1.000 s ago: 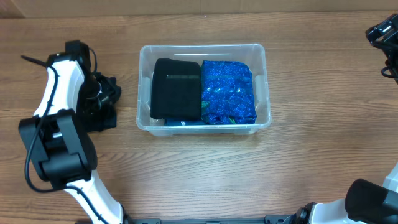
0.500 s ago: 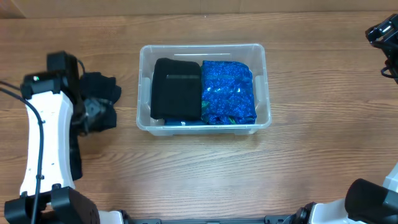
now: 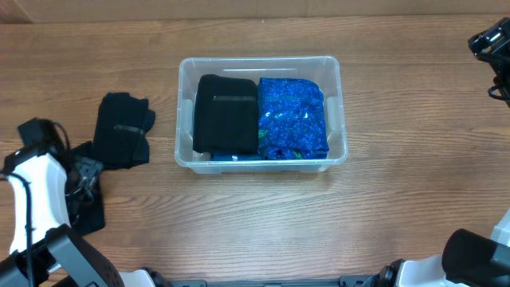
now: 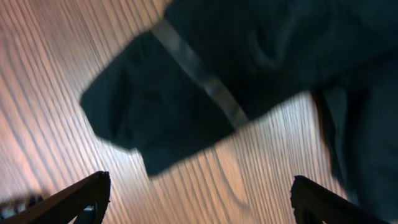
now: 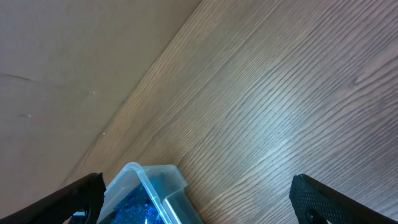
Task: Pack container
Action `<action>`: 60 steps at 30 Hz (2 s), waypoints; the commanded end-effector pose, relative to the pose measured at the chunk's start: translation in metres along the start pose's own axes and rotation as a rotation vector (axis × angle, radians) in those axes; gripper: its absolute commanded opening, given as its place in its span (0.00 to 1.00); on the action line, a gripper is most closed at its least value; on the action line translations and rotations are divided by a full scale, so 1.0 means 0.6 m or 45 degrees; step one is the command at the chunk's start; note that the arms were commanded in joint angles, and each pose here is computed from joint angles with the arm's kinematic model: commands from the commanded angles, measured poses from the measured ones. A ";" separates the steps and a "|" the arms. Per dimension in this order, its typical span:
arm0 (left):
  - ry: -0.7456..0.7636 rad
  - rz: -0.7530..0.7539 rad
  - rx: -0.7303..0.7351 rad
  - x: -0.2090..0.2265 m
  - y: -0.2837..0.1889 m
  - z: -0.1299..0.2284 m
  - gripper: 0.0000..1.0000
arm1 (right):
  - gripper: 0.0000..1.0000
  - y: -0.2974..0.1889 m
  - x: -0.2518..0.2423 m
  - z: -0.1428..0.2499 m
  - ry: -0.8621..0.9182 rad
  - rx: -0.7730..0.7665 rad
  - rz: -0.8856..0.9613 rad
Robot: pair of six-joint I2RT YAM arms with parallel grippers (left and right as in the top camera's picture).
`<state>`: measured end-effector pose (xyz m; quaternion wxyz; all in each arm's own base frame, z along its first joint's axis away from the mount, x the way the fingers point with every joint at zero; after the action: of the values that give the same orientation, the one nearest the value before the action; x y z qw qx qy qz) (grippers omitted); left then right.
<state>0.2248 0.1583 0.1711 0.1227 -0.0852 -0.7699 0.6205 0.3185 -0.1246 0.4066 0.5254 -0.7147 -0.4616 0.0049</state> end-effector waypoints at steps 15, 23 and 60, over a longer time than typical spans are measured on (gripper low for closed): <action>0.028 0.054 0.034 -0.004 0.143 -0.012 0.65 | 1.00 -0.010 0.003 0.000 0.001 -0.018 -0.019; 0.019 0.172 -0.008 -0.043 0.177 -0.040 0.67 | 1.00 -0.010 0.003 0.000 0.001 -0.018 -0.019; 0.487 0.515 0.080 -0.064 0.070 -0.196 0.99 | 1.00 -0.010 0.003 0.000 0.001 -0.018 -0.019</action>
<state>0.2897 0.2676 0.1845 0.1077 -0.3332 -0.7104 0.6105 0.3185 -0.1245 0.4066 0.5254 -0.7146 -0.4618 0.0050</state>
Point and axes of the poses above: each gripper's point midway between its finger pads, its own y axis out along the fingers, its own x axis along the line the jaws close on, z = x × y, the point moved 10 cm from there along -y, back along the fingers
